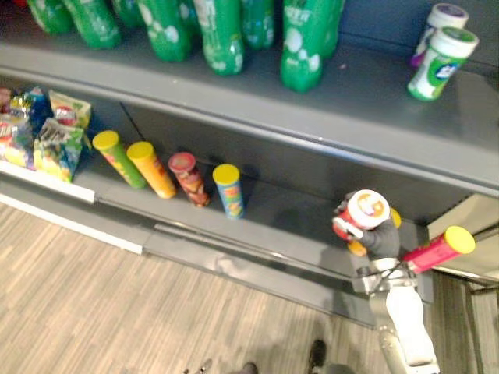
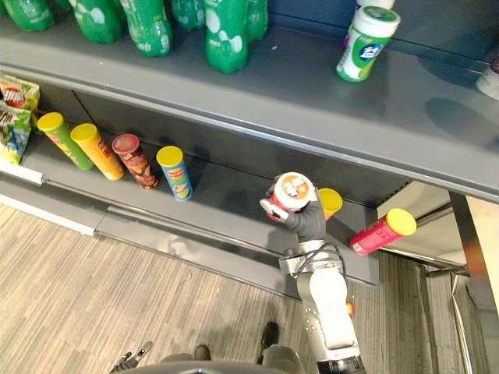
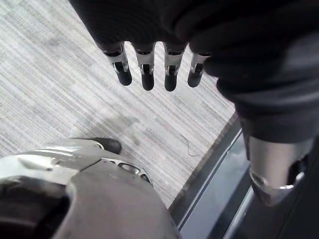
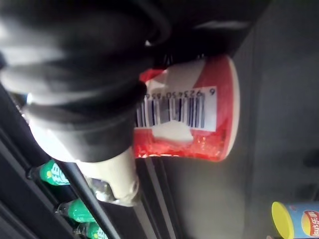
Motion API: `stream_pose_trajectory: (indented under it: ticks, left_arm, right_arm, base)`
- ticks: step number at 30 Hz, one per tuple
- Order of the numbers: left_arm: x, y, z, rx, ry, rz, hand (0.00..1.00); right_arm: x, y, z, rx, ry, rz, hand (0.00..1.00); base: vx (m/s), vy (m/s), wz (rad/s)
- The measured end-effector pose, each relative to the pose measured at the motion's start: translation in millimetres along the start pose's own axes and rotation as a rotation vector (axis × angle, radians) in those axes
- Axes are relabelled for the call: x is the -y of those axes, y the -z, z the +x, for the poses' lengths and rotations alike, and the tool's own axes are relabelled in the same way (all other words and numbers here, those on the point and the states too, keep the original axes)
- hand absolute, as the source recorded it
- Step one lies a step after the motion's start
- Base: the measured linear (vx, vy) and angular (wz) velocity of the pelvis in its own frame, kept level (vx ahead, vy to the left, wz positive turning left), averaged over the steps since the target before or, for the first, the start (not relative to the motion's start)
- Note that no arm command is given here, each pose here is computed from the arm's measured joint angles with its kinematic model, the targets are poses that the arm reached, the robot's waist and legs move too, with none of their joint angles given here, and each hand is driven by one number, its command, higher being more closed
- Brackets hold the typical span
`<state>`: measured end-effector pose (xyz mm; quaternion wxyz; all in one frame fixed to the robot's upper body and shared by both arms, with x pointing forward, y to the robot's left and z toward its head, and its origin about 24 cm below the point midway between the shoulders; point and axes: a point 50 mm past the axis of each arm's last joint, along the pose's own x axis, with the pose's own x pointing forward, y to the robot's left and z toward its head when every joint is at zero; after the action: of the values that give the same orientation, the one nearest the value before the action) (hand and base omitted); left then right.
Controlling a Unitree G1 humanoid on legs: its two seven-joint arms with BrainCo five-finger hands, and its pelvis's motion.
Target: Put the gum and the chips on the shelf.
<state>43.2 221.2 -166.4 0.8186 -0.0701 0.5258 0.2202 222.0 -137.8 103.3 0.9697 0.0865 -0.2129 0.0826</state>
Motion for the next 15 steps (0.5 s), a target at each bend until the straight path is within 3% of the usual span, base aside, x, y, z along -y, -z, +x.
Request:
stream_pose_trajectory:
  ticks: [15]
  left_arm:
    - [3.4, 0.4, 0.0, 0.0, 0.024, 0.128, 0.0]
  right_arm:
    - [0.3, -4.3, 7.0, 0.022, -0.031, -0.021, 1.0]
  base:
    - [-0.09, -0.034, -0.28]
